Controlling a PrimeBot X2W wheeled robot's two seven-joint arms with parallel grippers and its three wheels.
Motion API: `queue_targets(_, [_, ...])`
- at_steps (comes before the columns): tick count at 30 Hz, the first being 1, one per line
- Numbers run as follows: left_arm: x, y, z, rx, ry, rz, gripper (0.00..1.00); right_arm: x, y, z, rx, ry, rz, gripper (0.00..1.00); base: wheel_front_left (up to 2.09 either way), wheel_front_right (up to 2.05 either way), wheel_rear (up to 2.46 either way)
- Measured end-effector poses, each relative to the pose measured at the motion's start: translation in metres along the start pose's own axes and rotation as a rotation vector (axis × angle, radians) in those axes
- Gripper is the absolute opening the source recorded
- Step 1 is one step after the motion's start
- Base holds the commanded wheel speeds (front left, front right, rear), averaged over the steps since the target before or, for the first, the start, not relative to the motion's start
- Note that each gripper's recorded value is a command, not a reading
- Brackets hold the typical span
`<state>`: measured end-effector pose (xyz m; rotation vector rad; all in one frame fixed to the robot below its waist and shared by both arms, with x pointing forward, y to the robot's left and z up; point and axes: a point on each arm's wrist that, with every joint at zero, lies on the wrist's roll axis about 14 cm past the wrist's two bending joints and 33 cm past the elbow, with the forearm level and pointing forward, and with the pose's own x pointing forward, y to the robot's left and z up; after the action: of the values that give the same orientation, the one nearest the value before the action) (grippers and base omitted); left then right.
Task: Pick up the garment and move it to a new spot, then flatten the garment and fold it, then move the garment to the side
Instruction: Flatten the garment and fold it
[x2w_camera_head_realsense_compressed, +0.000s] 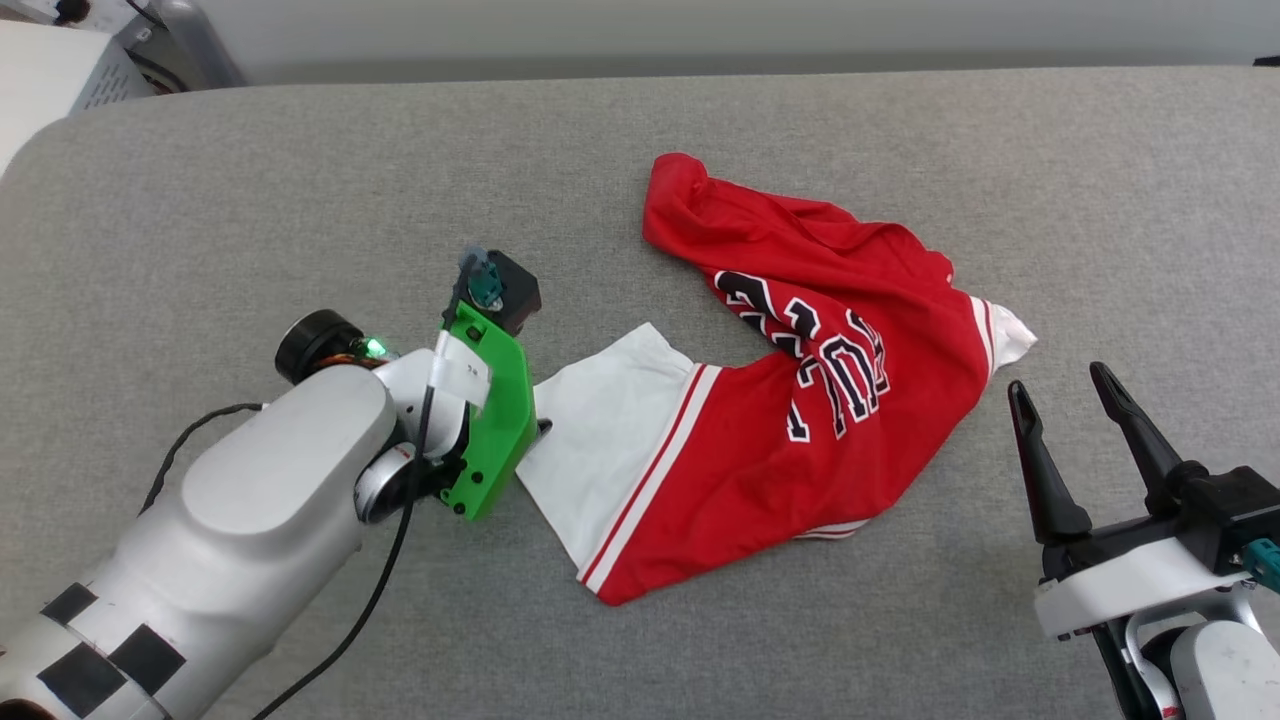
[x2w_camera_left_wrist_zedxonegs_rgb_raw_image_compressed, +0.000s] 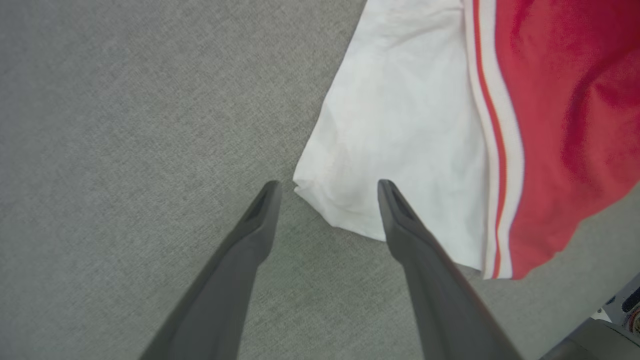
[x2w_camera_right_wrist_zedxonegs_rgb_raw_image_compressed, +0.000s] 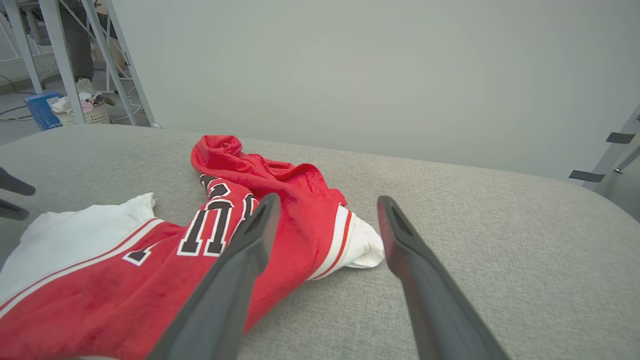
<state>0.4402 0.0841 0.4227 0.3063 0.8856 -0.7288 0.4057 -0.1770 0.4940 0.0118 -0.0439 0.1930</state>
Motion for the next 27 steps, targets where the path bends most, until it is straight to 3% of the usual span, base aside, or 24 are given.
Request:
queue_targets(6, [0.029, -0.001, -0.039, 0.044, 0.145, -0.018, 1.0, 0.002, -0.008, -0.008, 0.005, 0.019, -0.027, 1.0, 0.0, 0.0, 0.0])
queue_targets(11, [0.041, -0.001, -0.044, 0.045, 0.177, -0.038, 1.0, 0.0, -0.014, -0.014, 0.003, 0.039, -0.049, 1.0, 0.0, 0.0, 0.0])
queue_targets(12, [0.042, -0.001, -0.044, 0.045, 0.177, -0.04, 0.36, 0.0, -0.015, -0.015, 0.001, 0.043, -0.053, 1.0, 0.0, 0.0, 0.0])
queue_targets(13, [0.042, 0.0, -0.043, 0.049, 0.166, -0.038, 0.0, 0.0, -0.016, -0.016, -0.001, 0.044, -0.056, 1.0, 0.0, 0.0, 0.0])
queue_targets(19, [0.036, 0.008, -0.026, 0.044, 0.003, -0.007, 0.0, 0.002, -0.017, -0.01, -0.003, 0.026, -0.061, 1.0, 0.0, 0.0, 0.0])
queue_targets(27, [-0.014, 0.089, -0.036, -0.086, -0.118, 0.221, 0.0, 0.002, -0.012, -0.004, -0.002, 0.007, -0.053, 1.0, 0.0, 0.0, 0.0])
